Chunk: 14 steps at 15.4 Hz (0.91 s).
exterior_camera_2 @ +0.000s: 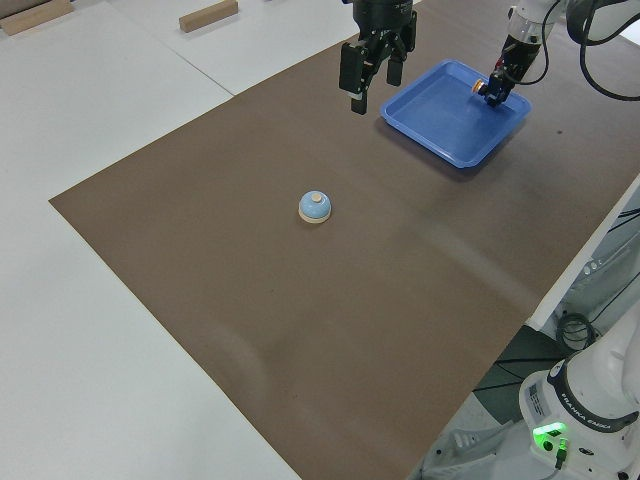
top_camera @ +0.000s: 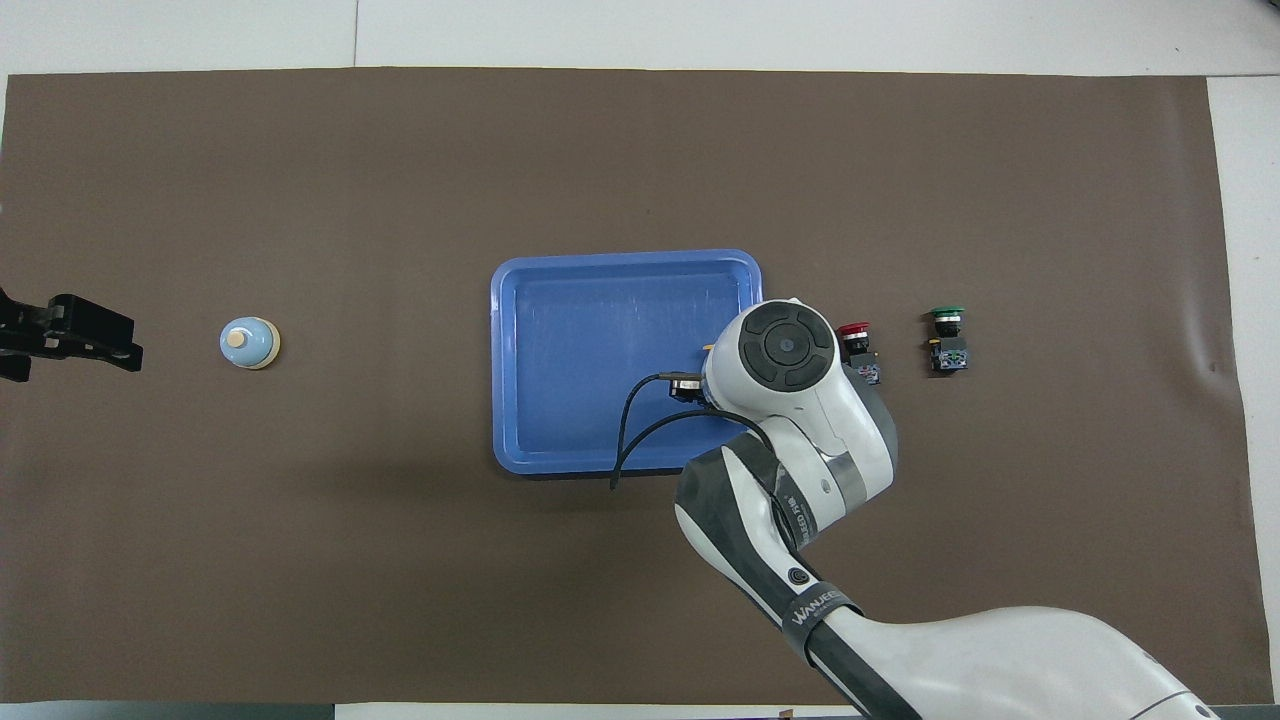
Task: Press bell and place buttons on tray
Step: 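Carry the yellow button into the blue tray and release it, then move the right gripper to the green button and grasp it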
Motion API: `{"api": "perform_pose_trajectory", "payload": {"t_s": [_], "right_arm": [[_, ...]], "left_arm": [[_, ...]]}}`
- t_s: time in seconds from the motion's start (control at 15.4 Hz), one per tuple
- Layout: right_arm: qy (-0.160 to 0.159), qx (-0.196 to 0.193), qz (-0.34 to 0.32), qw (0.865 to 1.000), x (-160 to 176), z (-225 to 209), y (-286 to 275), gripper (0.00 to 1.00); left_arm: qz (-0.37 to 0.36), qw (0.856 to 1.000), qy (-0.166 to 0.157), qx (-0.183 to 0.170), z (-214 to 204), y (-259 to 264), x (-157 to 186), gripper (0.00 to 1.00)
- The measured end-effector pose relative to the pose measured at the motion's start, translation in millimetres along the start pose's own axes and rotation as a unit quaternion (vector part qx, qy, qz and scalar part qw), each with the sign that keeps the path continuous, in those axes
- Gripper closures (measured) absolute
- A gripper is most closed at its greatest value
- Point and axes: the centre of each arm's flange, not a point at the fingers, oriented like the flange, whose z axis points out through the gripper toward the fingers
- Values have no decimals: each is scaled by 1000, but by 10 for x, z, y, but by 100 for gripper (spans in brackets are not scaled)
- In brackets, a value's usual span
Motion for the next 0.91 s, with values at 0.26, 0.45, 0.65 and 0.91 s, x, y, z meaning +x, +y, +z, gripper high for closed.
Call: {"api": "perform_pose_trajectory", "payload": {"t_s": [0.26, 0.45, 0.65, 0.91], "right_arm": [[-2, -1, 1, 1000, 10, -20, 2, 20], [-9, -6, 8, 1000, 252, -356, 182, 0], [0, 1, -35, 999, 677, -730, 850, 0], [-4, 2, -88, 996, 1011, -698, 1813, 0]], "left_arm": [[0, 1000, 0, 0, 0, -1, 0, 0], [0, 1000, 0, 0, 0, 0, 0, 0], [0, 1000, 0, 0, 0, -1, 0, 0], [0, 1000, 0, 0, 0, -1, 0, 0]]}}
